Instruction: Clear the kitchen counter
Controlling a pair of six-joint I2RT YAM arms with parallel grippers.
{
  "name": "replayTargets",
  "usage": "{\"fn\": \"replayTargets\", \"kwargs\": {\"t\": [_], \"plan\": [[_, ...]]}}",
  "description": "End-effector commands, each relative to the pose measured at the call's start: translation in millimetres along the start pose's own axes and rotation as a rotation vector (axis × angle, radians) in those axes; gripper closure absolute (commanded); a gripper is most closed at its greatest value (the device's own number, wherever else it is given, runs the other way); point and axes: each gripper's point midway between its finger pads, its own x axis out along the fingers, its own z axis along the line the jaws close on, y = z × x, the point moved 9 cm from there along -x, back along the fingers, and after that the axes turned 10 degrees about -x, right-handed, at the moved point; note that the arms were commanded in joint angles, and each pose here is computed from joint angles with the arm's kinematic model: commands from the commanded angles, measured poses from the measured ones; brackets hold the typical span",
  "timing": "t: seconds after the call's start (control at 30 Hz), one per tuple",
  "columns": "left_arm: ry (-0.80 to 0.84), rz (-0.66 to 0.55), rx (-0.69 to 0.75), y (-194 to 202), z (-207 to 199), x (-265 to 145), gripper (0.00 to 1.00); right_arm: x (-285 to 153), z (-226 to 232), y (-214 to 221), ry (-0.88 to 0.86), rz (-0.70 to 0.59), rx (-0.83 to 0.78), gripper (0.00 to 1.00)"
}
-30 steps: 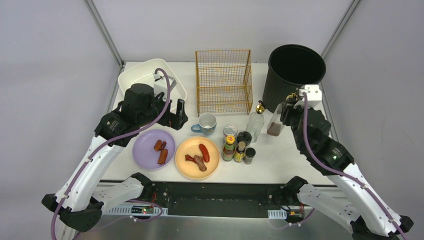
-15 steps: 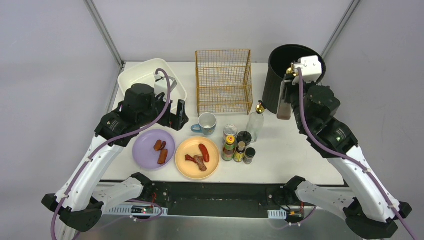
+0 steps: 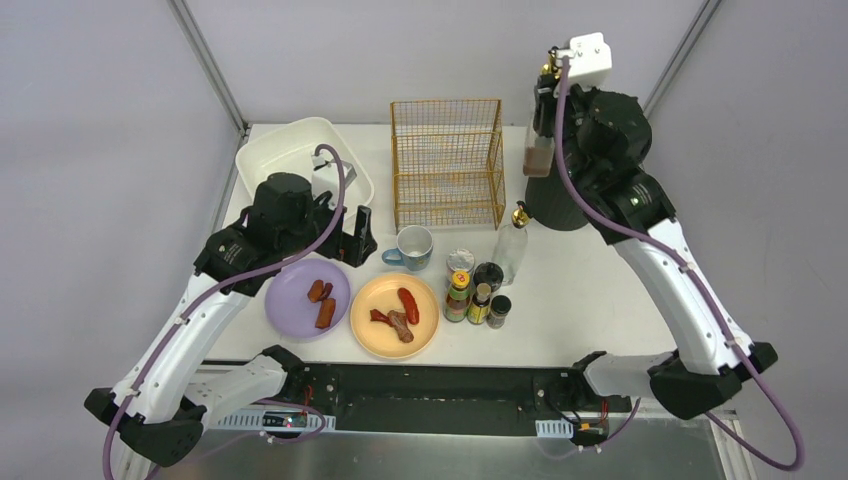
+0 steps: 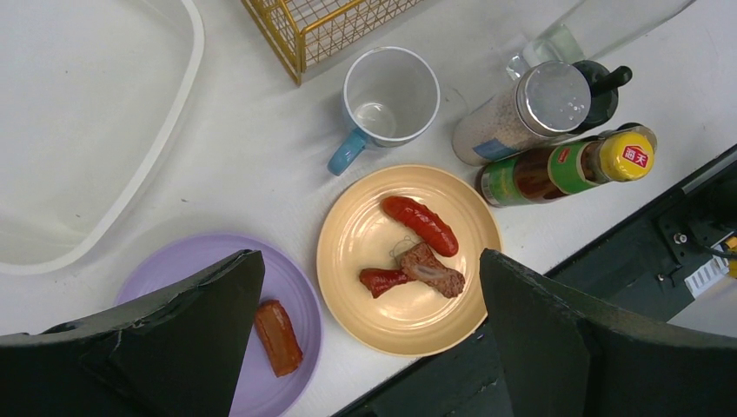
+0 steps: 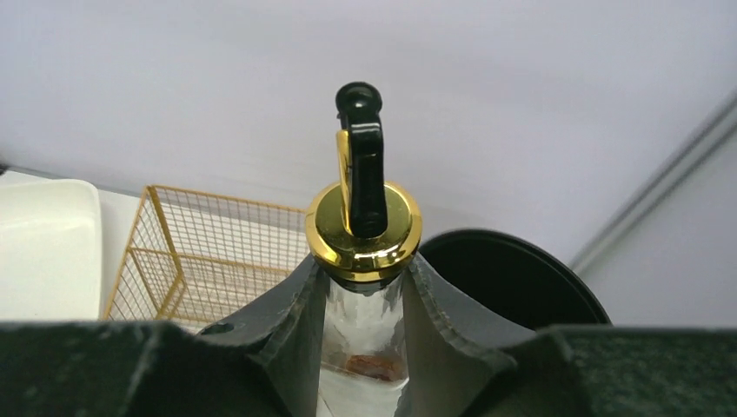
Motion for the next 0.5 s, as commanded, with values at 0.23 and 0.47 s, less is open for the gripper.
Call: {"fn": "replayTargets", "kwargs": {"t": [0.23,0.47], "plan": [[0.044,-0.033,0.017,2.6,-2.0,-2.0,0.0,70.4,6.5,-71.9,-0.077,-0.355,0.137,1.0],[0.049,-0.04,0.023,3.7,-1.8,-3.6,0.0,121.2,13.7,-63.1,-0.141,-0.383,0.225,1.0]]}}
